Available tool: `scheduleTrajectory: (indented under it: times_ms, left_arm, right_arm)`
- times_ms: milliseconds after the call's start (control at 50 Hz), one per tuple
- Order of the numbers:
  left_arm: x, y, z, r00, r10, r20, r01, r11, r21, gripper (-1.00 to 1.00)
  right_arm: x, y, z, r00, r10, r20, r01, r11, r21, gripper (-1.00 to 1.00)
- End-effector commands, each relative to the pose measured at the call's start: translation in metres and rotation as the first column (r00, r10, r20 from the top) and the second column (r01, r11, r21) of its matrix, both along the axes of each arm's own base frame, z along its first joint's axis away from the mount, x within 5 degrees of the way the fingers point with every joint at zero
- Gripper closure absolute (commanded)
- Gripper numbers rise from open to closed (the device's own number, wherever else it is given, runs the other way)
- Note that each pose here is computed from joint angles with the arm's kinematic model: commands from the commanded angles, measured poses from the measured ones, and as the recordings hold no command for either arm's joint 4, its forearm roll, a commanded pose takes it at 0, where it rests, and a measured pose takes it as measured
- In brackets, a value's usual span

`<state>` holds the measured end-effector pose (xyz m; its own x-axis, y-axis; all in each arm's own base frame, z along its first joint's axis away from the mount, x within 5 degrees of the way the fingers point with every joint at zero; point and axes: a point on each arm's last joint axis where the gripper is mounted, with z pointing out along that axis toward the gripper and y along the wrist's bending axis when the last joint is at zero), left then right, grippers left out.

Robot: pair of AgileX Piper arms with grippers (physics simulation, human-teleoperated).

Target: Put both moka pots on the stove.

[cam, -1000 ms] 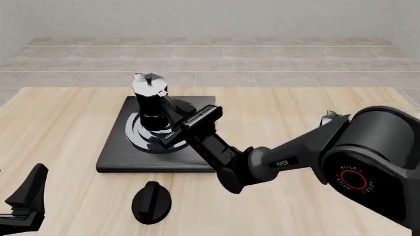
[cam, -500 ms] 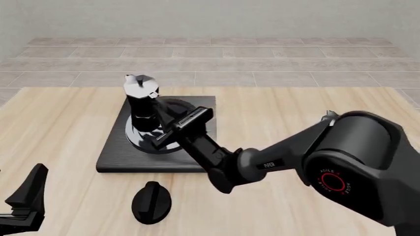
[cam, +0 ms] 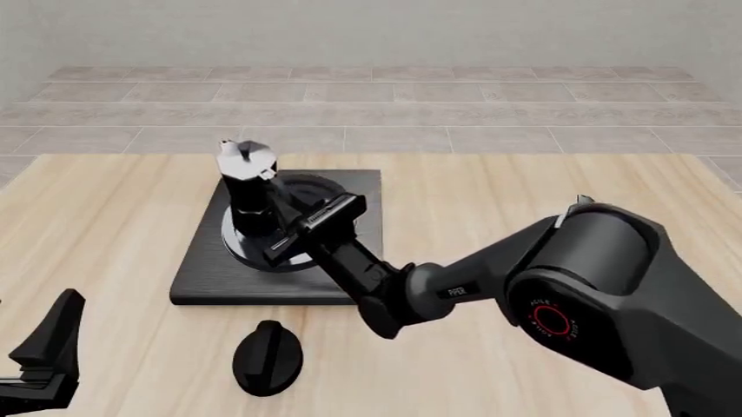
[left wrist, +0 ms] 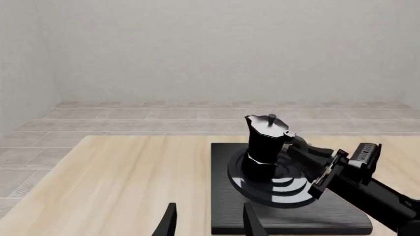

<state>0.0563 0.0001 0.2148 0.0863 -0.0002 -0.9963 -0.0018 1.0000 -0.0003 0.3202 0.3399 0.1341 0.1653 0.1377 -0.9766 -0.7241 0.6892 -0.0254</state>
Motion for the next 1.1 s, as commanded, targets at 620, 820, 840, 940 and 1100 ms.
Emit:
scheduleTrajectory:
  times_ms: [620,820,840,940,1100]
  left_arm:
    - [0.0,0.0,0.002,1.0,0.001,0.0,-0.001,1.0,0.0,-1.0]
    - [0.0,0.0,0.002,1.0,0.001,0.0,-0.001,1.0,0.0,-1.0]
    - [0.0,0.0,0.002,1.0,0.001,0.0,-0.001,1.0,0.0,-1.0]
    - [0.0,0.0,0.002,1.0,0.001,0.0,-0.001,1.0,0.0,-1.0]
    - [-0.001,0.0,0.002,1.0,0.001,0.0,-0.001,1.0,0.0,-1.0]
  right_arm:
    - [0.004,0.01,0.01,1.0,0.006,0.011,-0.006,1.0,0.005,-1.0]
    - [0.004,-0.002,0.013,1.0,-0.009,-0.004,0.009,1.0,0.0,-1.0]
    - [0.004,-0.002,0.013,1.0,-0.009,-0.004,0.009,1.0,0.0,-1.0]
    - [0.003,-0.011,0.016,1.0,-0.021,-0.005,0.021,1.0,-0.008,-1.0]
    - [-0.002,-0.02,0.022,1.0,-0.026,-0.015,0.026,1.0,-0.006,-1.0]
